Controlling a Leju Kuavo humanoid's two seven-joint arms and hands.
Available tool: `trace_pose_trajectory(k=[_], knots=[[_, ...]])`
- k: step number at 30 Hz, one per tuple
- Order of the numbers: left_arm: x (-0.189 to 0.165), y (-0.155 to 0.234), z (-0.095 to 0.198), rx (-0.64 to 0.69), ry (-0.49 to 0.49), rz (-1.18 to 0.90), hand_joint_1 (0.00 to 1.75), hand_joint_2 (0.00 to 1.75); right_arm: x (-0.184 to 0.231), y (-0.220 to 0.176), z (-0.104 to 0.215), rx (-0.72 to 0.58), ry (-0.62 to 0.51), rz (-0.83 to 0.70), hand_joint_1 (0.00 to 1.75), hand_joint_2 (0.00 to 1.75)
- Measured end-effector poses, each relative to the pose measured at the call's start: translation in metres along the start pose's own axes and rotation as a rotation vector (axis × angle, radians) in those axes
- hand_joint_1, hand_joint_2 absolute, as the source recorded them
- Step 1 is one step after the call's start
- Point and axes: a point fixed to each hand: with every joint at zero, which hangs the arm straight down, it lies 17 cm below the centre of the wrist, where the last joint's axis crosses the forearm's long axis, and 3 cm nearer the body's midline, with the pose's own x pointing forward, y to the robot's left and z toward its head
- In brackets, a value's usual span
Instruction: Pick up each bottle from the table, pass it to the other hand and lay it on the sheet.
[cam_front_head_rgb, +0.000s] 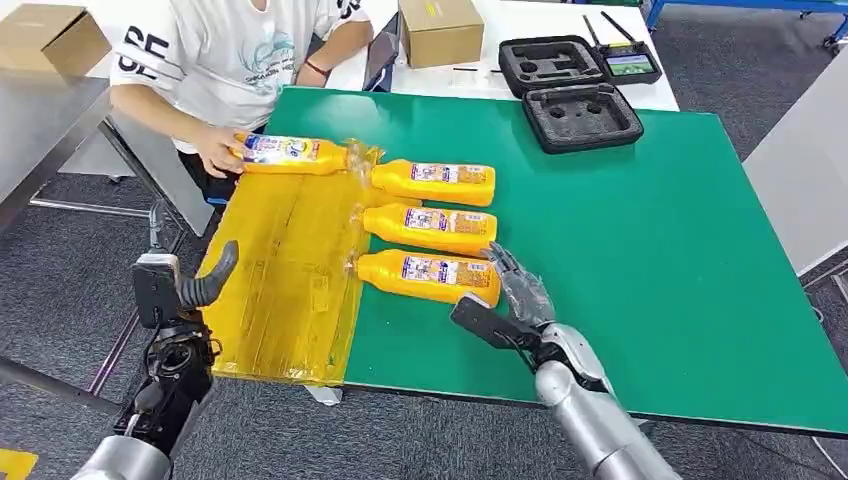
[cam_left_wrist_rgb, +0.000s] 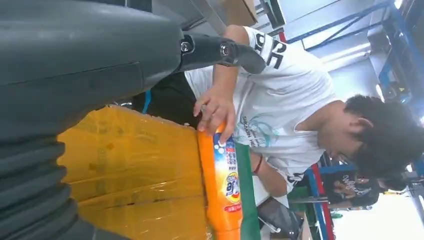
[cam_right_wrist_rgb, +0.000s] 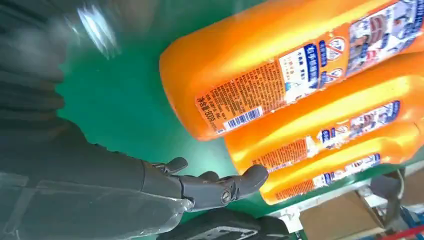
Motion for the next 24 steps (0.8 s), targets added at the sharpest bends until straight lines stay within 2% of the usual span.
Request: trace_pose_trajectory(k=[13, 24], knots=[[0.0, -0.002, 0.001, -0.001, 0.002, 0.005, 0.0, 1.75, -0.005, 0.002, -0.007, 0.026, 0.008, 0.011, 0.0, 1.75], [-0.01, 0.003, 0.014, 0.005, 0.032, -0.008, 0.0, 1.75, 0.038, 0.008, -0.052, 0.132, -0.071, -0.013, 0.0, 1.75]])
